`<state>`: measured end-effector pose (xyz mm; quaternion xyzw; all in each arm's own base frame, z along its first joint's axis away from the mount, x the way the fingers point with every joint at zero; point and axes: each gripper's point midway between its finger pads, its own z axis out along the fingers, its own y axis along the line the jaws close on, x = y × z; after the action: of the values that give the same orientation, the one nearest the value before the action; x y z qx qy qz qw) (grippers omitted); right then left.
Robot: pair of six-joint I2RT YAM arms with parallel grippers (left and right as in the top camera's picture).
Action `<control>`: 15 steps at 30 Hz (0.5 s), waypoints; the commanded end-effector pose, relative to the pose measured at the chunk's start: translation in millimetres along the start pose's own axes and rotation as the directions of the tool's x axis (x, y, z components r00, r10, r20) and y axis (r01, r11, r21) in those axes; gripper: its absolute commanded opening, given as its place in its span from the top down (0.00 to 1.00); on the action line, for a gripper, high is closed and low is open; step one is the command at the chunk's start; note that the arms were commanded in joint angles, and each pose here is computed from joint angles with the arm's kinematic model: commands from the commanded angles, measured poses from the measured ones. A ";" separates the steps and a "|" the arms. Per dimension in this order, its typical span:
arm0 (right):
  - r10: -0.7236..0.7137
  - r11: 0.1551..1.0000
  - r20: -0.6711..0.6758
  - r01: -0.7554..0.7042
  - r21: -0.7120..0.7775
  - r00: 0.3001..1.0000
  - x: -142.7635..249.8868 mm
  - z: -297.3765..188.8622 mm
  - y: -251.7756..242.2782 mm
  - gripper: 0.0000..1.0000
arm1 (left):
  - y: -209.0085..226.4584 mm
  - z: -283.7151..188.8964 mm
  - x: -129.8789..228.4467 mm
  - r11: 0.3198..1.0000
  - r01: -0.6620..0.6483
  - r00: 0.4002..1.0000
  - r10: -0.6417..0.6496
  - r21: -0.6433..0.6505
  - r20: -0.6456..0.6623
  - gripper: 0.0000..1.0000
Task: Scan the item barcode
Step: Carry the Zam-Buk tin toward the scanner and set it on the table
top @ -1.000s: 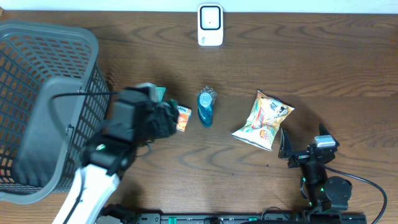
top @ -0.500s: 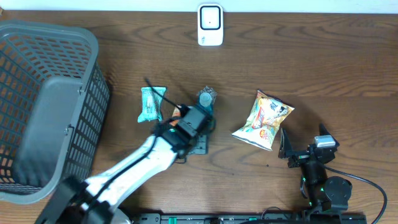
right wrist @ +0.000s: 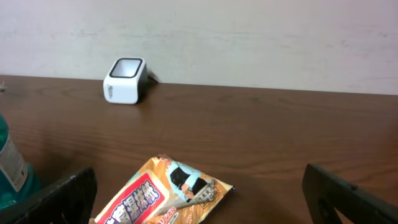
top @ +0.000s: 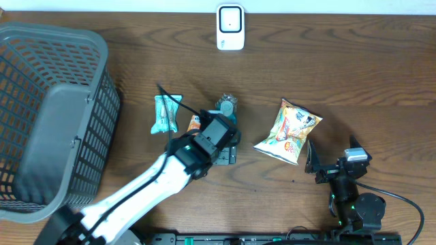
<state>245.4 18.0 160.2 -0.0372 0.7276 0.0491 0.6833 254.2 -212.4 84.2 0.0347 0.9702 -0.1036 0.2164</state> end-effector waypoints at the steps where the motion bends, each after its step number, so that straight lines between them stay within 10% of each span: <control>1: 0.000 1.000 0.000 0.000 -0.007 1.000 0.3 -0.2 1.8 0.01 | 6.3 -32.5 -30.2 0.999 -0.016 0.990 0.020 -0.033 0.143 0.14; 7: 0.000 1.000 0.000 0.000 -0.007 1.000 0.3 -0.2 1.8 0.01 | 17.3 -108.2 -89.0 0.989 -0.080 0.898 0.126 -0.125 0.421 0.07; 15: 0.000 1.000 0.000 0.000 -0.007 1.000 0.3 -0.2 1.8 0.01 | 17.0 -273.7 -195.0 0.948 -0.058 0.546 0.292 -0.312 0.785 0.02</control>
<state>245.4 18.0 160.2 -0.0372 0.7276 0.0491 0.6833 315.0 -174.7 332.0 0.0339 0.8150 -0.0708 0.5742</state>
